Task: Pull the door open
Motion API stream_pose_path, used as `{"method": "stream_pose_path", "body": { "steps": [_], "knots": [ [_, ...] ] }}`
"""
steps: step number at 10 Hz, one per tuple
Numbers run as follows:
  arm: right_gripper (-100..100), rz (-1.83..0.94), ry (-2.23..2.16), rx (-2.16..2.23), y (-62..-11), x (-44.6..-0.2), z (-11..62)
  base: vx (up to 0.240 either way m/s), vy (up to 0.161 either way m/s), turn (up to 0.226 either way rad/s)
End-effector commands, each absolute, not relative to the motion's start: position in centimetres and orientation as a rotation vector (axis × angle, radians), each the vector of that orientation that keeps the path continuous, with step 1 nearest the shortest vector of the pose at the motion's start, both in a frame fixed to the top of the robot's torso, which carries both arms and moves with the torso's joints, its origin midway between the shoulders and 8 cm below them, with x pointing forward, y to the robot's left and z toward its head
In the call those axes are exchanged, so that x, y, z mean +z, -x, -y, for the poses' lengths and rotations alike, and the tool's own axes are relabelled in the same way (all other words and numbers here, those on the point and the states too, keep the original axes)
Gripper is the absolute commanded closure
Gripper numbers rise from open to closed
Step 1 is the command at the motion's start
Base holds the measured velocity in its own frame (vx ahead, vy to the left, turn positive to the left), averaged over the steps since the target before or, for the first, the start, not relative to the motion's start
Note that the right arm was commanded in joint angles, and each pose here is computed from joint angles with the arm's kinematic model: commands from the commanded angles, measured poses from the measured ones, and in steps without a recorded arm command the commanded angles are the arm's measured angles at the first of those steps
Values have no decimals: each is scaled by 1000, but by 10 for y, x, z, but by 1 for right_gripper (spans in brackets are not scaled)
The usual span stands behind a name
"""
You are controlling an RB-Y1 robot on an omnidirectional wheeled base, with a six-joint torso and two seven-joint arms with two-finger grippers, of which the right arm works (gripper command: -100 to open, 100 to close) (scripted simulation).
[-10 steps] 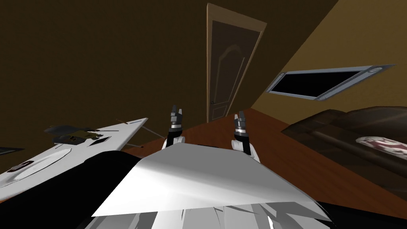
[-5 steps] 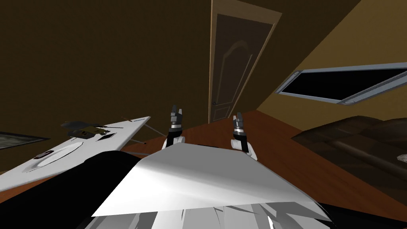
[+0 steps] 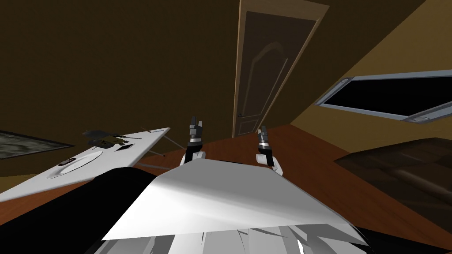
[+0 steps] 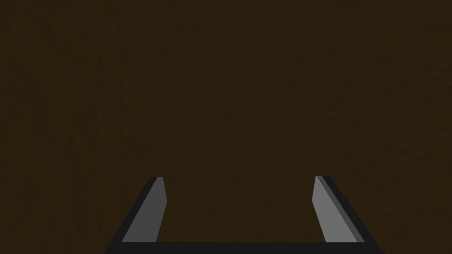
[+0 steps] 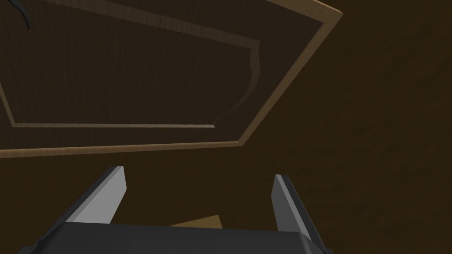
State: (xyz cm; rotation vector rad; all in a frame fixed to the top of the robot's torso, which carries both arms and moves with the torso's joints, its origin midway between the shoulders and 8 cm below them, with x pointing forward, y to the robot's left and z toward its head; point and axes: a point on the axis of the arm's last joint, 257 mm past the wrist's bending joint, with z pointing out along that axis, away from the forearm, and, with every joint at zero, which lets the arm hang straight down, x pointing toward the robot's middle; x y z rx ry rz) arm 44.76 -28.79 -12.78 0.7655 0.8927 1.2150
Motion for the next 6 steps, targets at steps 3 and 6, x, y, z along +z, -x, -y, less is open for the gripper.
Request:
{"method": "stream_pose_path", "body": {
  "steps": [3, 6],
  "knots": [
    [-100, -927, -804, 1195, -463, -156, 300, 78, -62, 176],
    [-100, -946, -830, 1182, -472, -173, 307, 61, -54, 113]
  ]
}}
